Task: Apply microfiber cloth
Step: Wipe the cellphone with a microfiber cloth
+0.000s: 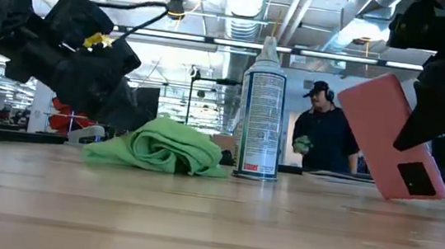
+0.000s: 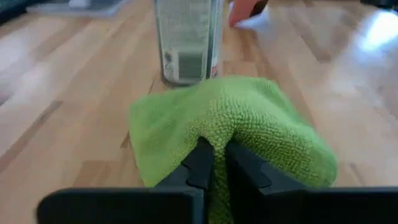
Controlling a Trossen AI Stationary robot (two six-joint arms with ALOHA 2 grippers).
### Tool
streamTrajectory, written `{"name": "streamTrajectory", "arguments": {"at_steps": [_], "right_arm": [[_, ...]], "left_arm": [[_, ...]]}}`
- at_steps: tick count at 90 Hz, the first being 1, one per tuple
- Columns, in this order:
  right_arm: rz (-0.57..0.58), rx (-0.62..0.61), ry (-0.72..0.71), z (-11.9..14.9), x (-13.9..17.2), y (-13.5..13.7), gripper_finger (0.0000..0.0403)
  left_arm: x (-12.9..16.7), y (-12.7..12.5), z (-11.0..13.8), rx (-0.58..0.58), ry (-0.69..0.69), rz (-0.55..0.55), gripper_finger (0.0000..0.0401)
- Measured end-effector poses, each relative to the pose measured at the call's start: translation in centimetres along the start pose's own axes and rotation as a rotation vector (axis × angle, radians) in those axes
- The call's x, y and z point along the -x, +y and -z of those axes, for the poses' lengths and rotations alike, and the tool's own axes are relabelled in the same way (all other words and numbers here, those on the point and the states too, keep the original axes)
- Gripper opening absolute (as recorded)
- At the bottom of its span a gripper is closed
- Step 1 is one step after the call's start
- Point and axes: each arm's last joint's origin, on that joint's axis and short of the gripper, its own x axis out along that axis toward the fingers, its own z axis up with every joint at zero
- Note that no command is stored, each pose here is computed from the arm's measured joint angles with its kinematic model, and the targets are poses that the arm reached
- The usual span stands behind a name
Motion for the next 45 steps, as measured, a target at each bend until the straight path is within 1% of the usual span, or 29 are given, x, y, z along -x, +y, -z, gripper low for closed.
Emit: {"name": "streamTrajectory", "arguments": {"at_steps": [8,22,33,45], "right_arm": [[0.002,0.002,0.000,0.00,0.00,-0.02,0.0071],[0.009,0.012,-0.003,0.03,0.00,-0.10,0.0077],[0.011,0.025,-0.008,0.01,-0.01,-0.10,0.0081],[0.003,0.020,-0.008,0.00,-0.01,-0.01,0.0082]], "left_arm": [[0.00,0.17,0.19,0.002,0.020,-0.008,0.0070],[0.00,0.31,-0.04,-0.022,-0.003,-0.013,0.0111],[0.00,0.33,-0.38,-0.054,-0.039,-0.015,0.0125],[0.01,0.64,-0.50,-0.054,-0.049,-0.030,0.0128]]}}
